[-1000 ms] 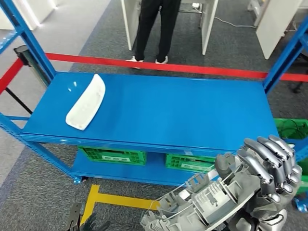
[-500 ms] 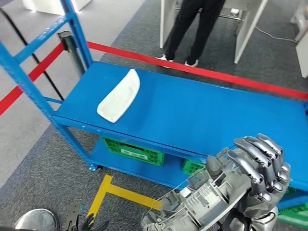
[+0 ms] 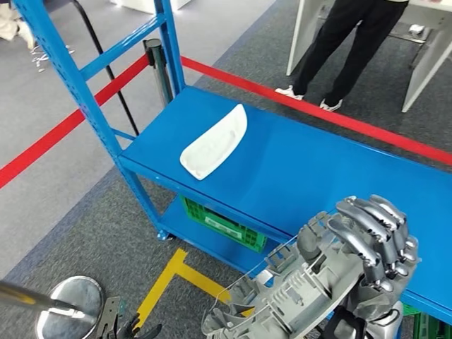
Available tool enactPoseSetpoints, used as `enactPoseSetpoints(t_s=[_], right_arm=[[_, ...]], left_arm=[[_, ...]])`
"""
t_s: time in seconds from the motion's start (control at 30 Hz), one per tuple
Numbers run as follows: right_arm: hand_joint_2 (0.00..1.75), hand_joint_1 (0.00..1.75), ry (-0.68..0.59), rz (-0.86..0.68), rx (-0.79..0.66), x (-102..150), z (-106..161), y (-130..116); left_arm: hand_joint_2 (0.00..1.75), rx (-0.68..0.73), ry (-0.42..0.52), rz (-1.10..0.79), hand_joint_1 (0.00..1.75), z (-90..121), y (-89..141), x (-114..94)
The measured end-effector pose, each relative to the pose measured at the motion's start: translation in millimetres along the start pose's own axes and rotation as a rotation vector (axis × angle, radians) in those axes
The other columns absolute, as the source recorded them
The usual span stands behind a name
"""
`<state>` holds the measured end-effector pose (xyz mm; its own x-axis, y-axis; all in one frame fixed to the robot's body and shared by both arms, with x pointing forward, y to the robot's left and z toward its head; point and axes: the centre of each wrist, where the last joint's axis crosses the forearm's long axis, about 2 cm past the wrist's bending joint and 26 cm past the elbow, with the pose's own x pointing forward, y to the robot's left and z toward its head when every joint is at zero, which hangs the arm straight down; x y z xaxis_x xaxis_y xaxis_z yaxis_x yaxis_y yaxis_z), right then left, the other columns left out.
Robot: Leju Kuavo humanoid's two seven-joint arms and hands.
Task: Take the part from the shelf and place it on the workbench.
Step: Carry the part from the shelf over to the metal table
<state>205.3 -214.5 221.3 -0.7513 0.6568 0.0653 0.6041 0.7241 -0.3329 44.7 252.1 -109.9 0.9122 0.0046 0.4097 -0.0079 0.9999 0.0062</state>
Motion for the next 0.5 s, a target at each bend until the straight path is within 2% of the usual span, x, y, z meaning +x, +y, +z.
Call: enactPoseSetpoints(t_s=[0.5], right_arm=[[1.75,0.79,0.005,-0.023,-0.007,0.9,-2.0,2.2]], left_arm=[[1.75,0.002,-0.004,-0.005,0.0,-0.6,-0.6,2.0]])
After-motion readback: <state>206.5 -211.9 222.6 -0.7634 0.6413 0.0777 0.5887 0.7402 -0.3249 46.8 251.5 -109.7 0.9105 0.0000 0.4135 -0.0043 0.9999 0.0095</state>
